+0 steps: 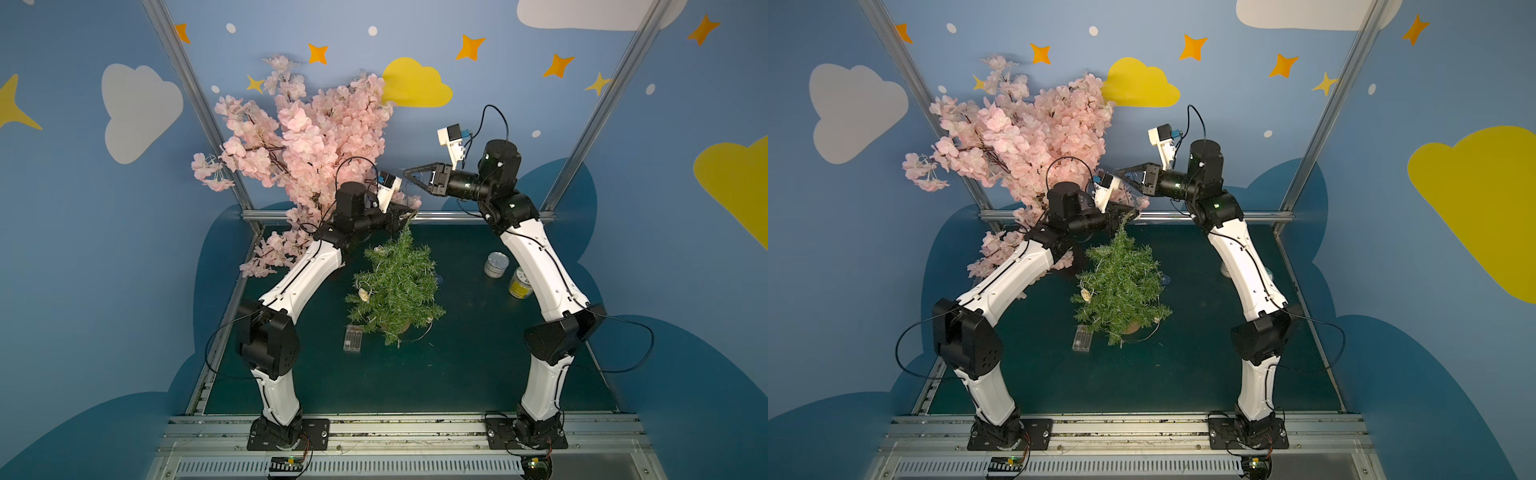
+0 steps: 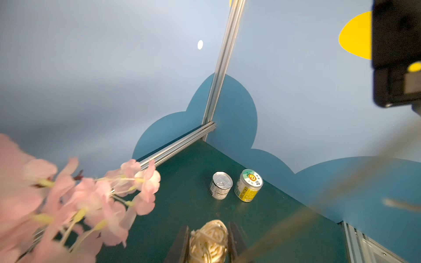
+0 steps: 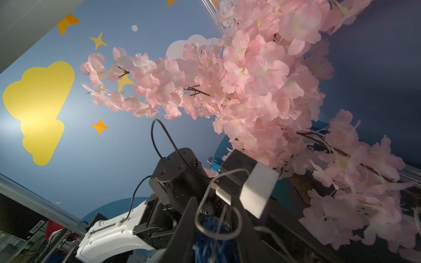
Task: Remove string lights from the small christmas tree
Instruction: Remove the light string from the Christmas tree.
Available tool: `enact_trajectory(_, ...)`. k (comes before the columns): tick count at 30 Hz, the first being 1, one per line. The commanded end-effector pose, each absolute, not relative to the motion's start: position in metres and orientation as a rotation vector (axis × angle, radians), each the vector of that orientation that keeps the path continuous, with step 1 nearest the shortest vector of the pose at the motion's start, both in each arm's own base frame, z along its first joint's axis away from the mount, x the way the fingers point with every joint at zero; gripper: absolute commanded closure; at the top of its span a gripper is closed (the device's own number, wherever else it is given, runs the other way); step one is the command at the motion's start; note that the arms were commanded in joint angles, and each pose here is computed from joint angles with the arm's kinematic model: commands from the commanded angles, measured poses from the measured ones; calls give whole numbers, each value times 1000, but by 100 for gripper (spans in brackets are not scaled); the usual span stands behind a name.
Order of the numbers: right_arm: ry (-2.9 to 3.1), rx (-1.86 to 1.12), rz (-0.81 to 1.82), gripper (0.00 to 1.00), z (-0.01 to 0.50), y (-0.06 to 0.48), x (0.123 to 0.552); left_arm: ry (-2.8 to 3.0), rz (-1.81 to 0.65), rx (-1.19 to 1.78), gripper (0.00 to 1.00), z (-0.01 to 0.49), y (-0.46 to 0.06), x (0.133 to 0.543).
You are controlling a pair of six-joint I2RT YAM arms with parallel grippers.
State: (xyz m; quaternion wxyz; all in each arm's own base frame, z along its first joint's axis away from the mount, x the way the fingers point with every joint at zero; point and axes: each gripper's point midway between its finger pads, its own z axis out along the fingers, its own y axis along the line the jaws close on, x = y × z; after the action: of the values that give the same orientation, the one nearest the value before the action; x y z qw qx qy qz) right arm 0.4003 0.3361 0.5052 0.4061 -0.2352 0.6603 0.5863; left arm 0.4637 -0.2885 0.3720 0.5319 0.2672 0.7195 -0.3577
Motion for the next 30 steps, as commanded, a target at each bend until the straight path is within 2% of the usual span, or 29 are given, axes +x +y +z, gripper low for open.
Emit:
enact_trajectory(1, 1611, -607, 1435, 76, 522, 326, 388, 1729, -662, 547, 75, 400, -253, 453)
enact_trajectory(20, 1657, -779, 1397, 76, 508, 381, 326, 1870, -271, 389, 78, 424, -157, 366)
enact_trajectory(22, 1664, -796, 1388, 67, 505, 384, 320, 1886, -234, 382, 78, 425, -148, 358)
enact_trajectory(24, 1676, -805, 1373, 49, 503, 385, 316, 1903, -182, 374, 78, 428, -139, 353)
enact_trajectory(26, 1687, -810, 1358, 37, 501, 384, 313, 1919, -127, 368, 77, 428, -130, 351)
enact_trajectory(30, 1685, -799, 1318, 31, 503, 376, 310, 1958, -57, 382, 77, 421, -127, 362)
